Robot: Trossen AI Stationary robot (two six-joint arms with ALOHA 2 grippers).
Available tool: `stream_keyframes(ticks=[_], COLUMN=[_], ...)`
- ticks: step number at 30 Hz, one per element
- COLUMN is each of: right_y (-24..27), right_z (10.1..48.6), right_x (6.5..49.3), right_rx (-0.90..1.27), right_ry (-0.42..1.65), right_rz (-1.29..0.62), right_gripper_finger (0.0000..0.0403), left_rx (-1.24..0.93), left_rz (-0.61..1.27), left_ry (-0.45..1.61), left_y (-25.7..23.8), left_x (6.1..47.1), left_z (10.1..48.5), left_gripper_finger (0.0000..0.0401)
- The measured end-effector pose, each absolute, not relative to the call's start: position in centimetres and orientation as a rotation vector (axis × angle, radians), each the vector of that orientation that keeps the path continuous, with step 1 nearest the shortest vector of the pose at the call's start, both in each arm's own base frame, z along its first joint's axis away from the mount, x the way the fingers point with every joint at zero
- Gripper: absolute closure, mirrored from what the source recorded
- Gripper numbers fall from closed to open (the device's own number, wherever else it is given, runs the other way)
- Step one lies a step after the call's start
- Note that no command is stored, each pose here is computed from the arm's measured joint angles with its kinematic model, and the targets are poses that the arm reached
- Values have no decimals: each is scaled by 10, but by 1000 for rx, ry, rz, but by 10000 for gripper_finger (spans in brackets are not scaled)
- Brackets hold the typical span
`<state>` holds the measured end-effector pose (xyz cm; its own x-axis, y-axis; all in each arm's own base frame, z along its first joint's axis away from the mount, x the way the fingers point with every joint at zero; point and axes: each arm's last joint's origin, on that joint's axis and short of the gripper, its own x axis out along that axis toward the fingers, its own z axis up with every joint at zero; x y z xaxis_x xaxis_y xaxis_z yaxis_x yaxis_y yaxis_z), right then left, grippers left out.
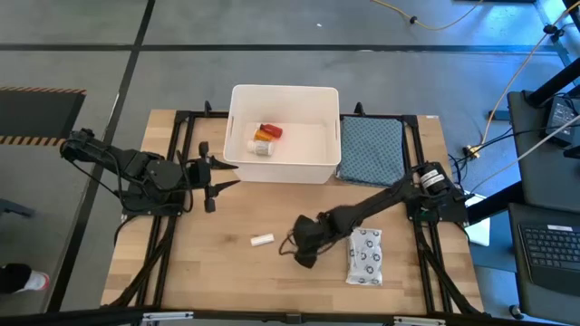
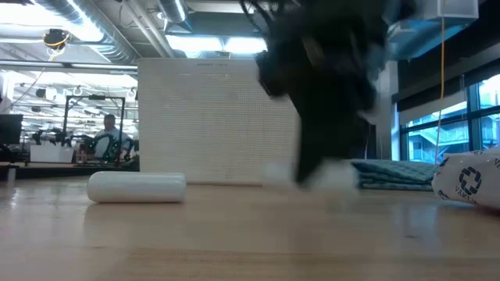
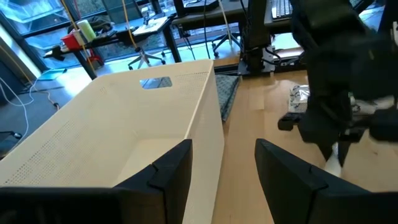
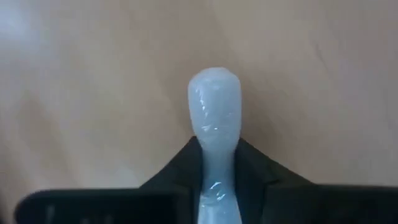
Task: Pick & place medical supplies in basket/bin
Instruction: Put the right rolled white gauze into the white bin
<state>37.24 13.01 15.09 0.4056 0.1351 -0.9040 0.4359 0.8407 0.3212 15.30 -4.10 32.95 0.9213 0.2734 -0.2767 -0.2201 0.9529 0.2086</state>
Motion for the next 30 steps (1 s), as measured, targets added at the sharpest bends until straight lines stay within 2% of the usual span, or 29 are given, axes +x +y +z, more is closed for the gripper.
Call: stream_keyframes(ticks=[4, 10, 13, 19, 25, 30], right_y=[108, 54, 24, -45, -113, -150], right_z=[205, 303, 352, 419, 415, 373], right_x=[396, 412, 410, 402, 396, 418], right_rx=[510, 369, 263, 101, 52, 81], right_ry=[981, 697, 561, 353, 356, 426], right_rz=[-72, -16, -75, -231, -257, -202], right_gripper_finger=[354, 345, 345, 345, 345, 345], left_rx=[195, 186, 176, 129, 99, 99], left_rz=[251, 252, 249, 248, 277, 341], left_ry=[309, 289, 271, 198, 144, 130], left_y=[-41, -39, -37, -33, -28, -25], left_x=[153, 148, 142, 128, 116, 112], left_z=[330, 333, 336, 345, 351, 353], left_gripper_finger=[232, 232, 232, 232, 232, 232])
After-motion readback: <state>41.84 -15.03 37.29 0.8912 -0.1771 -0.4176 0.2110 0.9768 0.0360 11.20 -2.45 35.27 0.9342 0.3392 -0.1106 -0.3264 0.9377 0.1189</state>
